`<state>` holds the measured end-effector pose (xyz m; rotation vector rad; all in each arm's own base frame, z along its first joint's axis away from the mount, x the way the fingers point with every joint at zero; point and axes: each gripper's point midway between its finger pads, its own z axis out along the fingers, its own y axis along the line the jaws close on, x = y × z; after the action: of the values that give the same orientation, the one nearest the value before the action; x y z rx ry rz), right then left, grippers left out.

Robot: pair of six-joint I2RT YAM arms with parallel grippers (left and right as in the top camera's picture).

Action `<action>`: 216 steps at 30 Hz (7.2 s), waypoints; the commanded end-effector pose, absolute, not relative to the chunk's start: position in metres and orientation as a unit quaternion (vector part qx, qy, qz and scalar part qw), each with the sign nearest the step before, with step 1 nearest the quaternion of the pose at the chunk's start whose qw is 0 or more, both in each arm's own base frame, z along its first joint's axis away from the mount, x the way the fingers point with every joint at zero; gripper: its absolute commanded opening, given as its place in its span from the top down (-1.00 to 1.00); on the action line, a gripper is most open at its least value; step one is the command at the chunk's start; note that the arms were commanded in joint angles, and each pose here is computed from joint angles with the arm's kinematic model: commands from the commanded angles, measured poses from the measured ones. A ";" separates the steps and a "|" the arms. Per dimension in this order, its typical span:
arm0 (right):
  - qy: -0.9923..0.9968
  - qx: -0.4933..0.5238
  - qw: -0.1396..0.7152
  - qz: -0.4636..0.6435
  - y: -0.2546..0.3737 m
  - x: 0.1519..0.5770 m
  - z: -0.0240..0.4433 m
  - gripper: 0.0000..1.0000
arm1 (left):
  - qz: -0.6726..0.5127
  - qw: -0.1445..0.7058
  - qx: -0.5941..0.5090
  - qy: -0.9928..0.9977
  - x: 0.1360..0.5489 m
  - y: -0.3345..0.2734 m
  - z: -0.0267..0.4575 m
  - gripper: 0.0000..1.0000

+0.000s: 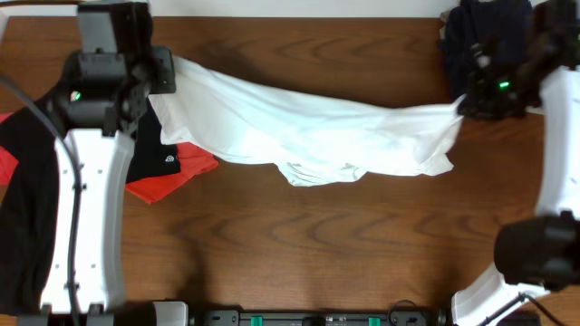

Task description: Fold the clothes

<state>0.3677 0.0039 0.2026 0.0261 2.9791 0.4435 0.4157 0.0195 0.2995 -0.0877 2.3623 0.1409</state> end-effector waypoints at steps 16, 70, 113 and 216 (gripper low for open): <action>0.979 -0.094 -0.139 0.115 0.087 0.238 0.160 0.75 | 0.050 0.371 -0.040 0.926 0.441 0.021 0.281 0.88; 0.992 -0.054 0.037 -0.104 0.128 0.214 -0.014 0.78 | 0.050 0.361 -0.040 0.930 0.437 0.021 0.277 0.88; 0.727 0.195 0.653 -0.088 -0.072 0.199 0.548 0.98 | 0.056 0.814 -0.070 0.575 0.175 0.031 0.617 0.88; 0.977 0.118 0.172 0.036 0.006 0.371 0.224 -0.42 | 0.068 0.262 -0.167 0.948 0.360 0.039 0.251 -0.96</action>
<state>0.3874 0.0035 0.2497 0.2382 2.6939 0.1423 0.3649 0.0383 0.2850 -0.2753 2.4750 0.2215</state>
